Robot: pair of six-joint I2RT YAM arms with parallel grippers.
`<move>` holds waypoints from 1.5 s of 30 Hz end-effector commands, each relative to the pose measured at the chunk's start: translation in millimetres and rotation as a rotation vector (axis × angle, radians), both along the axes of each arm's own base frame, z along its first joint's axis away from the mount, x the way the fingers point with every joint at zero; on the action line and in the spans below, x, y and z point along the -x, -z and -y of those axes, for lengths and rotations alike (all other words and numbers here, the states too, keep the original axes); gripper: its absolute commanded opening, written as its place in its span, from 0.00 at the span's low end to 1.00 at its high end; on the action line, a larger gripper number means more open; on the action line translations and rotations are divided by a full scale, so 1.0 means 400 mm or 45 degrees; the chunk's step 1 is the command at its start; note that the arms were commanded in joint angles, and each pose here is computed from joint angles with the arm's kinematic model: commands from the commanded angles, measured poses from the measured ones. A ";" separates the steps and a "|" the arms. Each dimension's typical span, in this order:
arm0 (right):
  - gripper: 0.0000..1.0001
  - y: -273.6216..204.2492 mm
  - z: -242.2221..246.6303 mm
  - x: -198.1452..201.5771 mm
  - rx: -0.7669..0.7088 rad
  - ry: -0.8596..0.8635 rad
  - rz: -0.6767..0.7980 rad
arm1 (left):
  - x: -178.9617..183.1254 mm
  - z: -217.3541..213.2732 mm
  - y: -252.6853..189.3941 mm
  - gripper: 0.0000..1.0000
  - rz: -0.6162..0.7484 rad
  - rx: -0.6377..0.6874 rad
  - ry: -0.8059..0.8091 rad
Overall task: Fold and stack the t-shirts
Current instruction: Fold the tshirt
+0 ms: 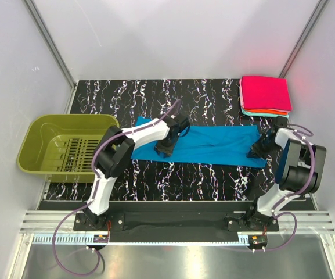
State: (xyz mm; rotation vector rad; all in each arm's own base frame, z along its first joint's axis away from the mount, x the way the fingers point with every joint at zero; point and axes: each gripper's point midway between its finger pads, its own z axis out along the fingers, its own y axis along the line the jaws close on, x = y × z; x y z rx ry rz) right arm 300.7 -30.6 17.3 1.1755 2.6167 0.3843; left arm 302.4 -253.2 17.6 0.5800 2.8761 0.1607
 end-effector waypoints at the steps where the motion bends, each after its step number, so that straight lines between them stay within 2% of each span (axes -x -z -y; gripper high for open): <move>1: 0.04 0.023 0.073 0.044 0.208 -0.093 -0.157 | 0.096 -0.015 0.023 0.37 -0.060 -0.078 -0.027; 4: 0.03 0.025 0.100 0.053 0.280 -0.092 -0.188 | 0.118 0.023 -0.047 0.40 0.015 -0.005 -0.017; 8: 0.04 0.006 0.195 0.052 0.475 -0.026 -0.258 | 0.134 0.074 -0.173 0.44 0.081 0.170 -0.011; 11: 0.06 -0.001 0.245 0.054 0.581 -0.033 -0.367 | 0.135 0.114 -0.251 0.46 0.106 0.296 0.040; 13: 0.06 0.004 0.264 0.057 0.622 -0.054 -0.415 | 0.114 0.123 -0.284 0.47 0.155 0.313 0.086; 15: 0.08 -0.001 0.277 0.037 0.641 -0.080 -0.407 | 0.069 0.113 -0.287 0.47 0.207 0.259 0.095; 19: 0.09 -0.046 0.273 -0.004 0.616 -0.072 -0.332 | 0.021 0.084 -0.202 0.43 0.133 0.139 0.055; 26: 0.12 -0.215 0.229 -0.058 0.546 0.001 -0.028 | 0.055 0.020 -0.093 0.39 0.028 0.006 -0.011; 29: 0.13 -0.214 0.140 -0.057 0.339 -0.012 0.084 | 0.092 -0.025 -0.069 0.37 0.009 -0.060 -0.049; 30: 0.12 -0.242 0.085 -0.076 0.214 -0.030 0.211 | 0.123 -0.050 -0.049 0.37 -0.005 -0.105 -0.064; 31: 0.12 -0.241 0.053 -0.072 0.158 -0.047 0.249 | 0.134 -0.063 -0.045 0.37 0.005 -0.120 -0.078; 35: 0.12 -0.176 -0.028 -0.007 0.085 -0.063 0.239 | 0.205 -0.103 -0.017 0.38 -0.039 -0.086 -0.137; 41: 0.12 -0.093 -0.049 0.062 0.059 -0.041 0.130 | 0.301 -0.135 0.011 0.39 -0.093 -0.078 -0.177; 45: 0.13 -0.044 -0.048 0.056 0.049 -0.033 0.098 | 0.349 -0.141 -0.003 0.40 -0.085 -0.041 -0.206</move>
